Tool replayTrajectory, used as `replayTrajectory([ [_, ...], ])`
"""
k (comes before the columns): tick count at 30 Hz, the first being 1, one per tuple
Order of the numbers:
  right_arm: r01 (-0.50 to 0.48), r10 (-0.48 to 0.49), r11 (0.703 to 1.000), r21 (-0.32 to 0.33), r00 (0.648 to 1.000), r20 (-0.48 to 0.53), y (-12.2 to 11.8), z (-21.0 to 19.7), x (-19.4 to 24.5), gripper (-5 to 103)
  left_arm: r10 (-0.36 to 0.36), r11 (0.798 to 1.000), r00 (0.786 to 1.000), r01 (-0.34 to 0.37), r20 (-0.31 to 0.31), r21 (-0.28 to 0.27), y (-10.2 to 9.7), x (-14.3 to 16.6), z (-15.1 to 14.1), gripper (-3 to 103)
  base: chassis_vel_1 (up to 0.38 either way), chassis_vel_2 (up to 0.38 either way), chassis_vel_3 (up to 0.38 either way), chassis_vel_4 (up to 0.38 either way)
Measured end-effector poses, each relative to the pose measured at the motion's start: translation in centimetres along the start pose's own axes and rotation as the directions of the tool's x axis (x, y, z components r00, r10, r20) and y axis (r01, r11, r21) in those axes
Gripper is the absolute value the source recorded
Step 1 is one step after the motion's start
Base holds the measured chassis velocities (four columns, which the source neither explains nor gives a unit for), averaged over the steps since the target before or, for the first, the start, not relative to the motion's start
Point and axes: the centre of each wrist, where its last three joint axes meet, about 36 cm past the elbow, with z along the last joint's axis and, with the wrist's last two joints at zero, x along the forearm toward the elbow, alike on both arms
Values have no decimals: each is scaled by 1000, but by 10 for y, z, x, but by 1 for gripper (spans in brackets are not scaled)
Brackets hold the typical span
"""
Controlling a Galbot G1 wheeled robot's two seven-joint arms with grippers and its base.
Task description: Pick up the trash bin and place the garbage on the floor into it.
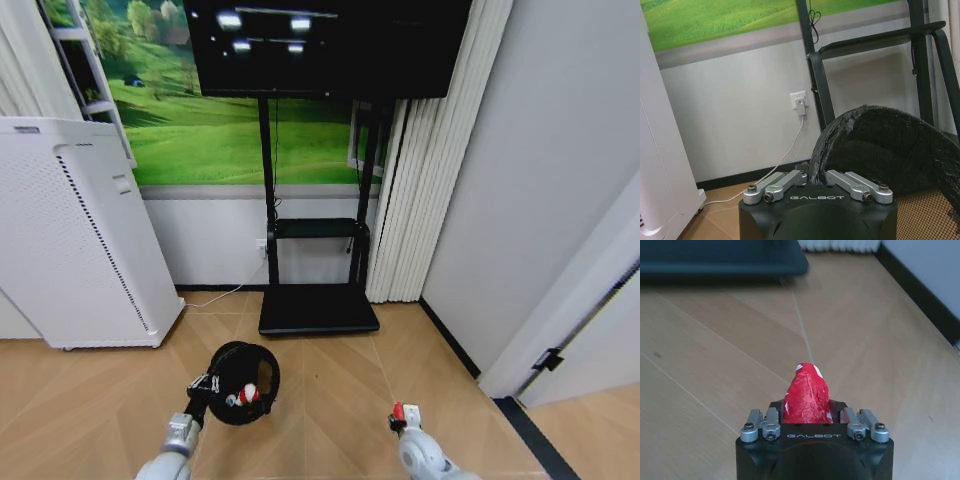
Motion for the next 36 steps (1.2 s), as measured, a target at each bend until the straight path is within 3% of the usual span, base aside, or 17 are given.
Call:
replayTrajectory([
  [1,49,-51,998,31,995,89,3,-1,11,48,2,1000,1000,-2,0,0,-3,-2,1,5,0,0,0,0],
  [3,67,-73,997,47,989,126,5,-1,15,48,3,1000,1000,-3,2,2,-4,-2,0,5,0,0,0,0],
  [5,131,-153,986,104,957,247,13,-1,35,48,13,1000,1000,-14,11,8,-10,-7,-3,5,0,0,0,0],
  [11,221,-267,962,161,887,376,21,2,64,48,29,1000,999,-30,22,7,-16,-12,-9,5,0,0,0,0],
  [14,309,-394,918,247,766,509,21,9,83,48,34,999,999,-34,28,10,-21,-18,-13,5,0,0,0,0],
  [15,309,-394,918,247,766,509,21,9,83,48,34,999,999,-34,28,10,-21,-18,-13,5,0,0,0,0],
  [18,366,-485,875,318,656,579,23,10,91,48,46,999,999,-46,30,23,-32,-24,-16,5,0,0,0,0],
  [19,366,-485,875,318,656,579,23,10,91,48,46,999,999,-46,30,23,-32,-24,-16,5,0,0,0,0],
  [20,381,-512,859,342,621,594,25,10,91,48,52,998,998,-53,30,27,-37,-27,-16,5,0,0,0,0],
  [21,381,-512,859,342,621,594,25,10,91,48,52,998,998,-53,30,27,-37,-27,-16,5,0,0,0,0],
  [24,417,-578,814,403,527,623,34,7,85,48,81,996,996,-83,33,32,-53,-37,-16,5,0,0,0,0],
  [25,417,-578,814,403,527,623,34,7,85,48,81,996,996,-83,33,32,-53,-37,-16,5,0,0,0,0],
  [27,437,-609,791,429,485,628,40,5,81,47,98,995,995,-99,31,31,-61,-42,-15,5,0,0,0,0],
  [29,438,-610,790,430,484,628,41,5,80,47,99,995,995,-100,31,31,-61,-42,-15,5,0,0,0,0],
  [32,470,-643,761,447,454,617,60,10,72,47,122,992,992,-123,26,32,-75,-48,-12,5,0,0,0,0],
  [35,473,-651,754,455,452,610,69,13,65,47,132,991,991,-132,25,35,-82,-50,-11,5,0,0,0,0],
  [36,481,-657,750,455,454,603,83,16,56,47,142,989,990,-142,25,38,-88,-51,-11,5,0,0,0,0],
])
